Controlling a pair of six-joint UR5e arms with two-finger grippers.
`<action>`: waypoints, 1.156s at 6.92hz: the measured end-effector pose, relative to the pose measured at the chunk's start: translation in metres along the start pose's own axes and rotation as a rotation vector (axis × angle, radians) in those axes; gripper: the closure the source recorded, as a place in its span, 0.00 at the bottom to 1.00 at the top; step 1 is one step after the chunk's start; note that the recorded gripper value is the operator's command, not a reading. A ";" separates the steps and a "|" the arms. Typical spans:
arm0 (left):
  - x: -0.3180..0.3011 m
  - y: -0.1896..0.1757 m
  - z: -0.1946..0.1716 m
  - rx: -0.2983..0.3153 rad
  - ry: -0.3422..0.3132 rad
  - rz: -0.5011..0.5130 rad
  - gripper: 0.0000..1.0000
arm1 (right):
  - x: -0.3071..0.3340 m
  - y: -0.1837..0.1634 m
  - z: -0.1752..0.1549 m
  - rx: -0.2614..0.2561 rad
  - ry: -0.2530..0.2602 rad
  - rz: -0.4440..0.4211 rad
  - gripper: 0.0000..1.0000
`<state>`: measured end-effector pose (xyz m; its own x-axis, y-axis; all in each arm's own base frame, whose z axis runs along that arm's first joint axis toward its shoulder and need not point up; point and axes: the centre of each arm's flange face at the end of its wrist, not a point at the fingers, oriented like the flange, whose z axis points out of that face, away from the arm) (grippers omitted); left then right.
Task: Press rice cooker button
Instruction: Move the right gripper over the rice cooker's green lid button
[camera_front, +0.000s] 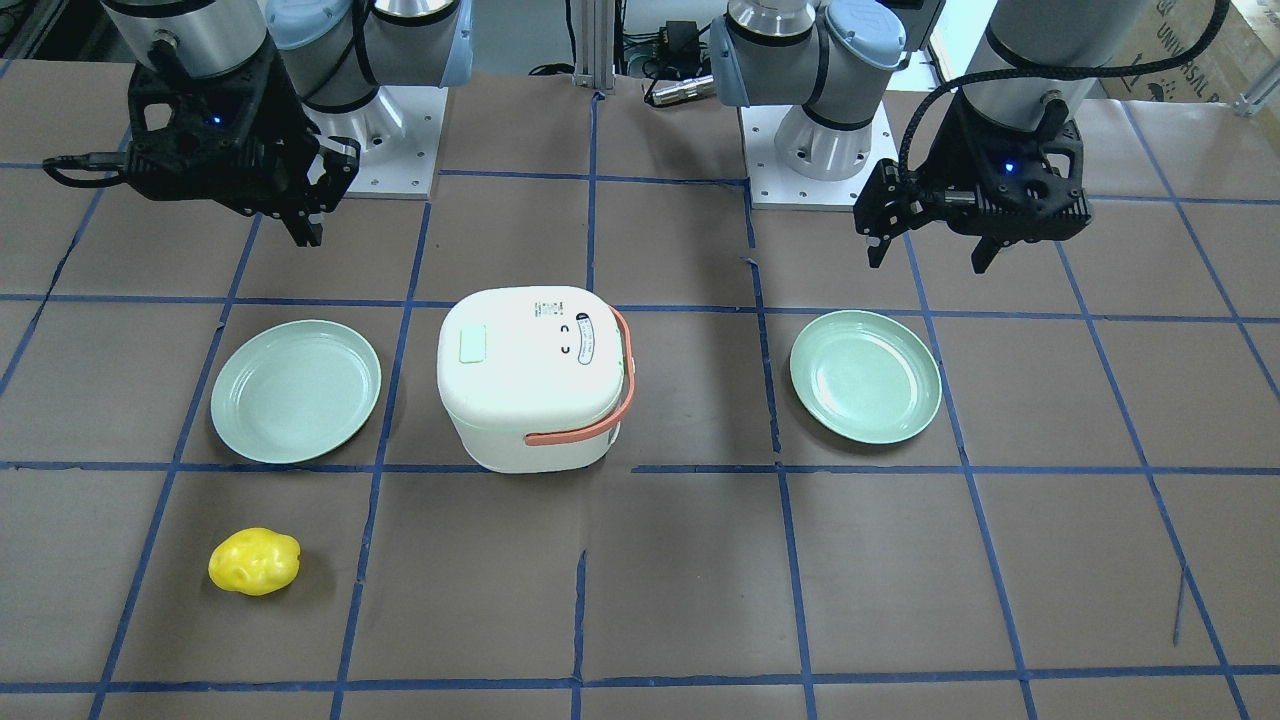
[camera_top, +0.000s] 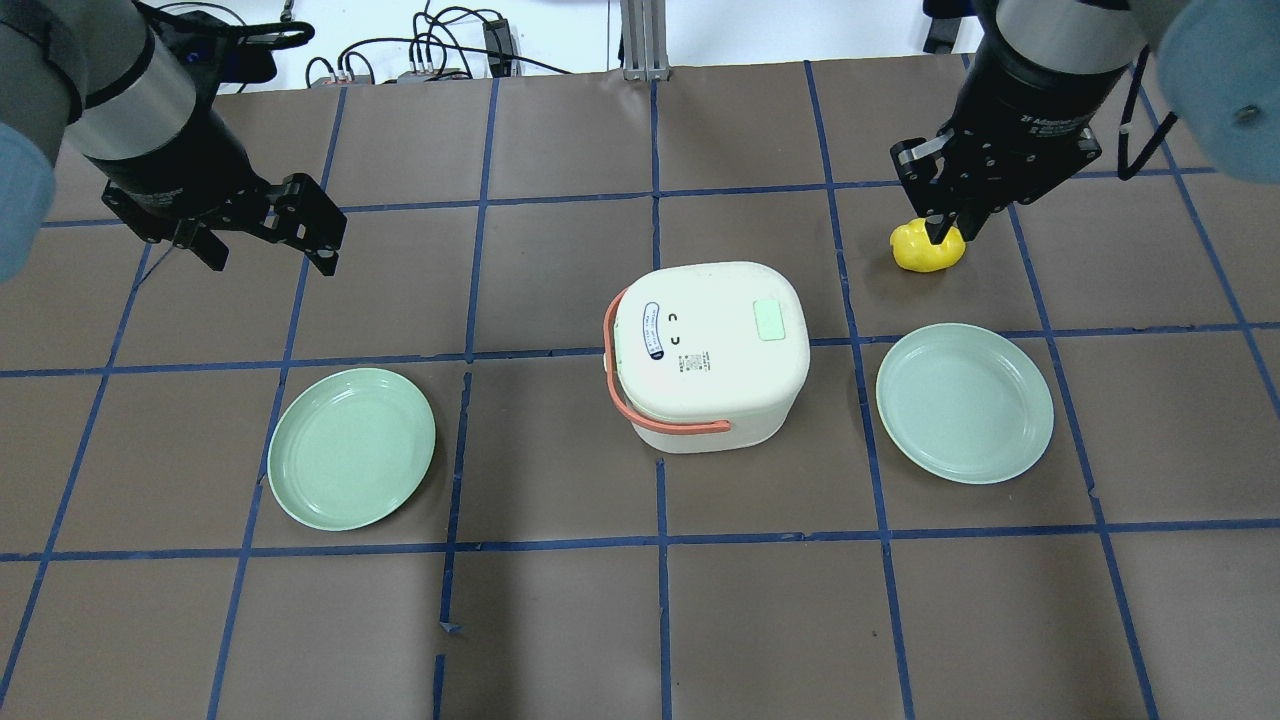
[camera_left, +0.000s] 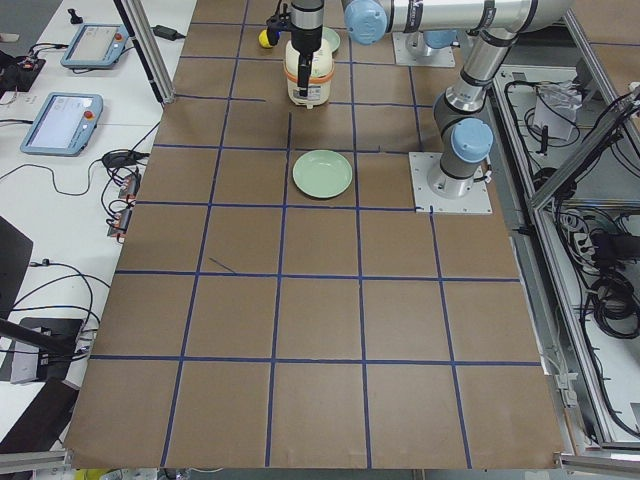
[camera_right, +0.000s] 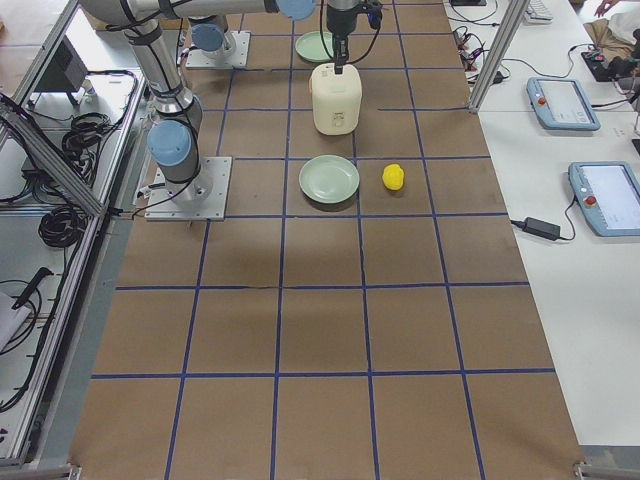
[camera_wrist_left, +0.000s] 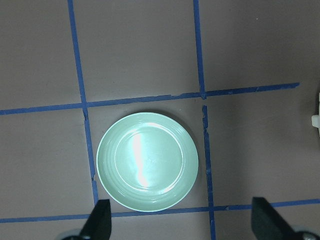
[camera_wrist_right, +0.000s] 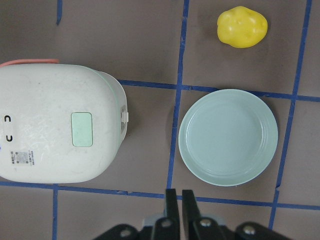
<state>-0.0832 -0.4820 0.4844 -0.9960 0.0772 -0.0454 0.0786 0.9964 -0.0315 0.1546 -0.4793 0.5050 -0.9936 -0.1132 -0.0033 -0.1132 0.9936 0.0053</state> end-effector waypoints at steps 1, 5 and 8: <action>0.000 0.000 0.000 0.000 0.000 0.000 0.00 | -0.015 -0.004 0.009 -0.007 -0.017 -0.017 0.96; 0.000 0.000 0.000 0.000 0.000 0.000 0.00 | -0.058 -0.032 0.048 -0.002 -0.019 -0.067 0.96; 0.000 0.000 0.000 0.000 0.000 0.000 0.00 | -0.080 -0.046 0.080 -0.013 -0.019 -0.094 0.96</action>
<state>-0.0832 -0.4820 0.4844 -0.9960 0.0772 -0.0450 0.0786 0.9964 -0.0315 0.2392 -0.5159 0.4252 -0.9783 -0.2058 -0.0231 -0.2062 0.9784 0.0171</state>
